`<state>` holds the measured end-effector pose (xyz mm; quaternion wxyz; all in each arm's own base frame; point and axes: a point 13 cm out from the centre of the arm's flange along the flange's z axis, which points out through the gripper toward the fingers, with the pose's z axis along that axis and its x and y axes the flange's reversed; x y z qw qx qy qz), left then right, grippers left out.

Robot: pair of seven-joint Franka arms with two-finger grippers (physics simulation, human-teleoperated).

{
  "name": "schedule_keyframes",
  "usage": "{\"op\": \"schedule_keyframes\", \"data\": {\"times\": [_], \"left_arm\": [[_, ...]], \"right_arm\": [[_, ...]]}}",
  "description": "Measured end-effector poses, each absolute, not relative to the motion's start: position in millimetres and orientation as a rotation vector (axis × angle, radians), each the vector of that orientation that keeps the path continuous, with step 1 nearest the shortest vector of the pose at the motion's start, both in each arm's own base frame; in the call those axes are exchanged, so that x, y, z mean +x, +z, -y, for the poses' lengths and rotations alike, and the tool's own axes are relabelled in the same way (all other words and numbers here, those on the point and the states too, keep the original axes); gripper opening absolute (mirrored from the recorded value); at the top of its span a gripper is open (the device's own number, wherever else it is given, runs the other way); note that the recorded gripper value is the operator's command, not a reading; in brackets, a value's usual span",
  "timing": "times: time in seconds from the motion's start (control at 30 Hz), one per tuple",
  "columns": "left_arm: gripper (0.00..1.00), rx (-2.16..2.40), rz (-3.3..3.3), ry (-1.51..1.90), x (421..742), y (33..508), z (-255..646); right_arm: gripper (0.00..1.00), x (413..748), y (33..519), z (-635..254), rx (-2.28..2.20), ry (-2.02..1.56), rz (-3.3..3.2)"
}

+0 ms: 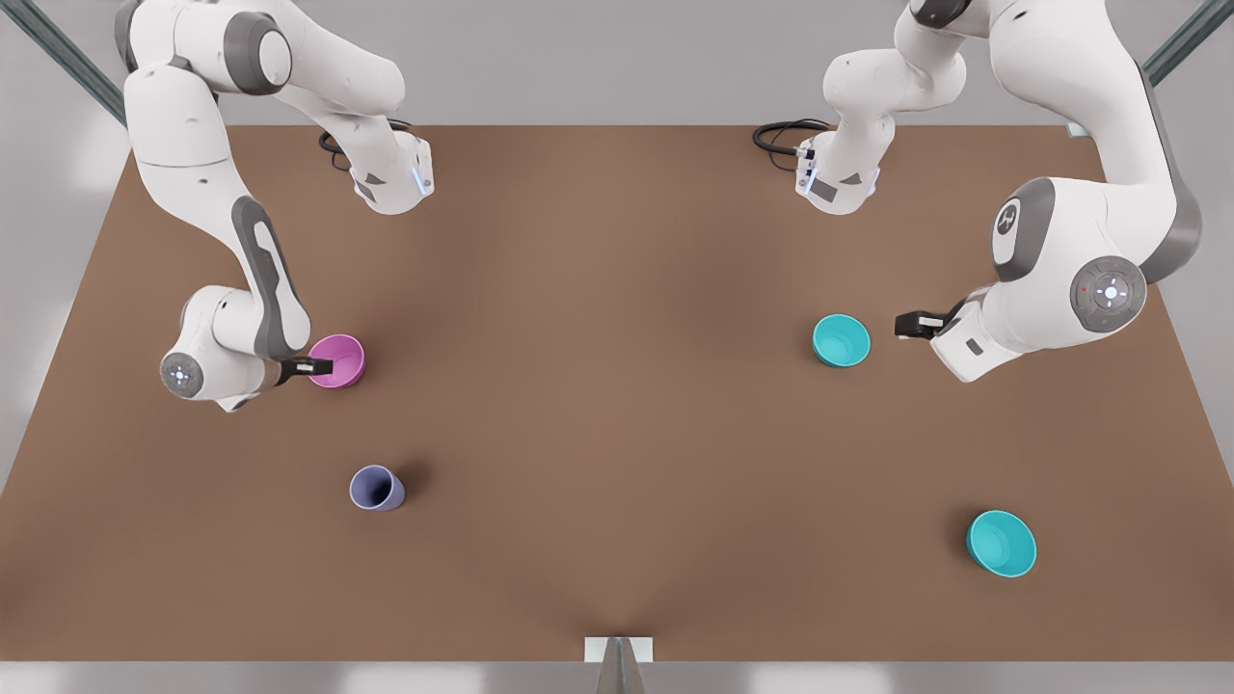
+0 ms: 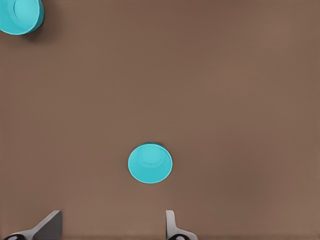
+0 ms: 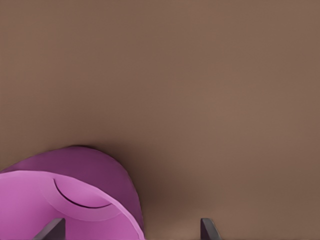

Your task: Stack the blue bowl on the pink bowl

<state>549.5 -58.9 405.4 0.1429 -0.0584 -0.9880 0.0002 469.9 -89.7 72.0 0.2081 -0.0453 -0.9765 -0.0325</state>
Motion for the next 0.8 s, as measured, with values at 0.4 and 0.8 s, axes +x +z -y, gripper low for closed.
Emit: {"op": "schedule_keyframes", "data": {"times": [0.4,0.8], "left_arm": [[1.0,-0.166,2.853,0.001,550,407,57],[1.0,-0.153,2.945,0.046,571,462,61]], "right_arm": [[0.21,483,71,79,-0.145,-0.161,2.72],[0.21,507,177,-325,0.437,-0.412,2.76]]}}
